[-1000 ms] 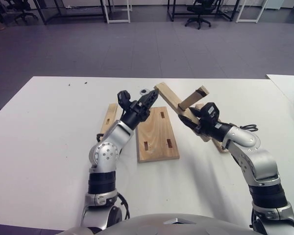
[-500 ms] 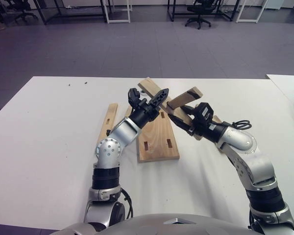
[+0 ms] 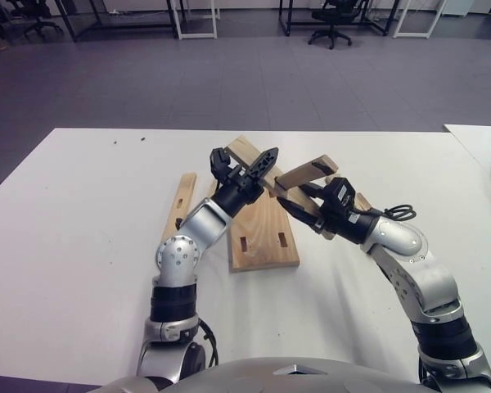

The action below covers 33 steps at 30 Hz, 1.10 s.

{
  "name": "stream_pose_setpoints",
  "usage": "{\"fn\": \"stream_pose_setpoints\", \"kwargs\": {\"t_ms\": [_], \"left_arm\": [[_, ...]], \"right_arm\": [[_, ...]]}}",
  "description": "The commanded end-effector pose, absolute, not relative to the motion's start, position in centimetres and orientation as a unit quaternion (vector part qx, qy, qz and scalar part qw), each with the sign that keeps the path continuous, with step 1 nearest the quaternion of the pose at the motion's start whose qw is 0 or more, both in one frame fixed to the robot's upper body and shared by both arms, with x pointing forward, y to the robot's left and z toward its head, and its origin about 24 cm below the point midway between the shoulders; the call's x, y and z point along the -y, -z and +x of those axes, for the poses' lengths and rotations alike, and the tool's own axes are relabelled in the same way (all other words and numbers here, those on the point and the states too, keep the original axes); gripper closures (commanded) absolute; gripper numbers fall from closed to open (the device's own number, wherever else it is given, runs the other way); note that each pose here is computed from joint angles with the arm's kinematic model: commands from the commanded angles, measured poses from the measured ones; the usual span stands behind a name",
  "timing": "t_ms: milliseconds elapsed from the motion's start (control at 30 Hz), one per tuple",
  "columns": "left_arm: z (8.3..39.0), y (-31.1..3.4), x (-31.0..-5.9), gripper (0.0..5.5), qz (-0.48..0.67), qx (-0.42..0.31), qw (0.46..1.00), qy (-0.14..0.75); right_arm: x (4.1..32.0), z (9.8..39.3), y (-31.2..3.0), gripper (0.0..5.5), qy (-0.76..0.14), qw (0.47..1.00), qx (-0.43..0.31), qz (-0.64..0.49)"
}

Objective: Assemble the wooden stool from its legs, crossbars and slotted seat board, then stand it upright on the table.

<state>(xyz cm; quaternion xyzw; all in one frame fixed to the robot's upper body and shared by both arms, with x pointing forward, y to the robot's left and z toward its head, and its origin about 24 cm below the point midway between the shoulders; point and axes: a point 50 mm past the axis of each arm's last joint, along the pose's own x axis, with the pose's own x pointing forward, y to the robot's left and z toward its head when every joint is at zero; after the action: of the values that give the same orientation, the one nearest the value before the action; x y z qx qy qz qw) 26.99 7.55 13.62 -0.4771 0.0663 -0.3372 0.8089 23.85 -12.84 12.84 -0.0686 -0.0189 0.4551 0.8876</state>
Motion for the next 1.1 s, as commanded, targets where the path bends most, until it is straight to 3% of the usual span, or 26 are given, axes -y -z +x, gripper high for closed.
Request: {"fn": "stream_pose_setpoints", "kwargs": {"t_ms": [33, 233, 433, 567, 667, 900, 1000, 1100], "left_arm": [[25.7, -12.3, -9.0, 4.48, -0.509, -0.048, 0.822, 0.251], [23.6, -13.0, -14.7, 4.48, -0.461, 0.018, 0.882, 0.097], [18.1, -12.9, -17.3, 4.48, -0.403, 0.043, 0.914, -0.022], [17.4, -13.6, -17.4, 4.48, -0.394, 0.049, 0.917, -0.042], [17.5, -13.4, -17.3, 4.48, -0.372, 0.028, 0.927, -0.034], [18.8, -13.9, -16.9, 4.48, -0.316, 0.004, 0.949, 0.016], [18.6, -13.5, -17.1, 4.48, -0.258, -0.017, 0.966, 0.024], [19.2, -14.2, -17.6, 4.48, -0.214, 0.01, 0.976, 0.027]], "right_arm": [[12.2, 24.2, -12.8, 3.05, -0.487, 0.872, 0.019, -0.053], [13.2, 24.1, -11.5, 1.81, -0.459, 0.885, -0.005, -0.072], [16.7, 24.0, -6.8, 1.79, -0.377, 0.913, -0.106, -0.111], [18.1, 24.4, -2.4, 1.79, -0.334, 0.908, -0.191, -0.166], [17.4, 24.1, -0.4, 1.79, -0.335, 0.898, -0.217, -0.184], [14.4, 22.8, -1.4, 1.79, -0.382, 0.893, -0.173, -0.165], [14.1, 22.5, -1.7, 1.79, -0.38, 0.894, -0.171, -0.163], [14.3, 22.5, -1.5, 1.79, -0.369, 0.897, -0.177, -0.168]]}}
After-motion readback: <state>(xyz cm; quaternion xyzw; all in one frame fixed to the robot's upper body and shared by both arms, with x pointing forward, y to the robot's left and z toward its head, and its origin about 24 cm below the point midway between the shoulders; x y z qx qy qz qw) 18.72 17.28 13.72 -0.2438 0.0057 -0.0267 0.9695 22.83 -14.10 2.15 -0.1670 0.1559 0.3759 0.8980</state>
